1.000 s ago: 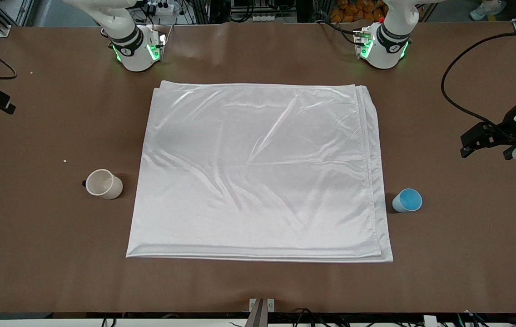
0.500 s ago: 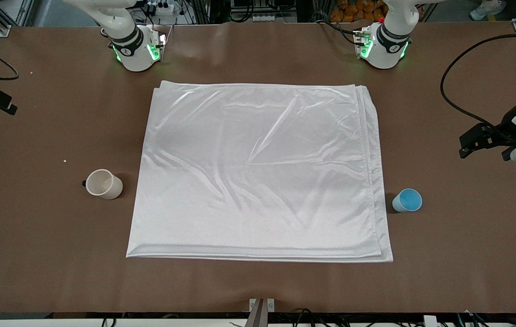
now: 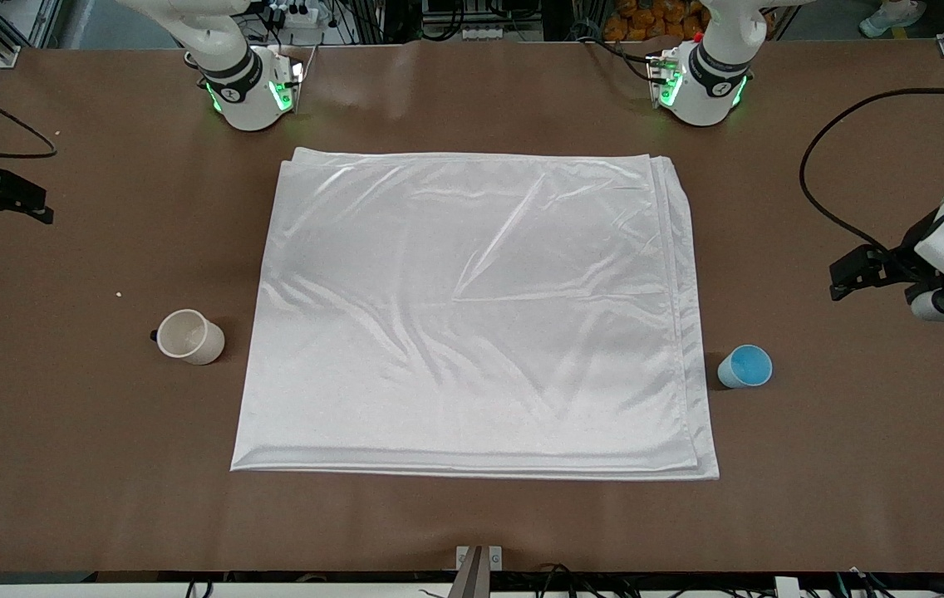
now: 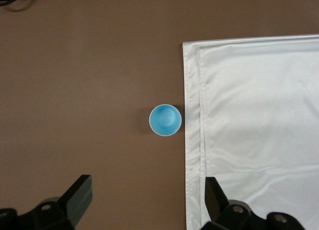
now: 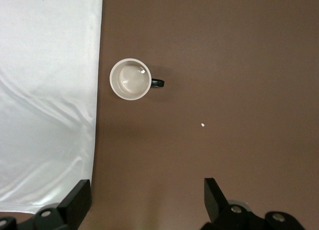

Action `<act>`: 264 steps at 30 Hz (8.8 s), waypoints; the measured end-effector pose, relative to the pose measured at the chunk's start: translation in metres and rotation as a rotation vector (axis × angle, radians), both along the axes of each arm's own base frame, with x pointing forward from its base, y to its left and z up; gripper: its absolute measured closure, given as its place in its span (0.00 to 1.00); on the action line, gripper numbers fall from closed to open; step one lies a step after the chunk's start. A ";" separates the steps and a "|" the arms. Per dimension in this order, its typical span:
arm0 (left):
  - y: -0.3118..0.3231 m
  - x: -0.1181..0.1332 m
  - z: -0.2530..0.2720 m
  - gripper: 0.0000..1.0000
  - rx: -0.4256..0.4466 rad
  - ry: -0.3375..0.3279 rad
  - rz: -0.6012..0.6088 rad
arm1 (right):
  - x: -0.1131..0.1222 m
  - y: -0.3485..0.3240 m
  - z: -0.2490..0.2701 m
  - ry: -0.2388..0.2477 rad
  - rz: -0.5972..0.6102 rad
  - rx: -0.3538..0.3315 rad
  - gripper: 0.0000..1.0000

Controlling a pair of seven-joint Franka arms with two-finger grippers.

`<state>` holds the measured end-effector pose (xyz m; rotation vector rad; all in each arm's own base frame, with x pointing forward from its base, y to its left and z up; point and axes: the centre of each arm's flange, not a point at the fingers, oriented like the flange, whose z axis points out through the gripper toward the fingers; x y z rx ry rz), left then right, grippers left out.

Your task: Place blue cup into white mug on cloth

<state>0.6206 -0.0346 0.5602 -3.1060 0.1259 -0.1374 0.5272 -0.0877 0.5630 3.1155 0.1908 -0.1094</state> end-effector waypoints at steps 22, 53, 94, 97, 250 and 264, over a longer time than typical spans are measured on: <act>0.034 0.058 -0.184 0.00 -0.026 0.119 0.039 | 0.018 0.008 -0.143 0.017 0.630 0.039 0.00; 0.043 0.033 -0.315 0.00 -0.047 0.102 0.050 | 0.066 0.008 -0.282 -0.020 1.362 0.022 0.00; 0.032 0.033 -0.342 0.95 -0.057 0.108 0.036 | 0.053 -0.012 -0.362 -0.036 1.555 0.033 0.01; 0.031 0.034 -0.342 0.96 -0.057 0.108 0.035 | 0.053 -0.013 -0.364 -0.036 1.552 0.034 0.07; -0.489 -0.122 -0.233 0.96 -0.148 0.043 0.225 | 0.013 0.330 -0.057 -0.107 0.715 -0.136 0.00; -0.495 -0.117 -0.261 0.94 -0.160 0.024 0.223 | 0.014 0.281 0.010 -0.097 0.591 -0.174 0.00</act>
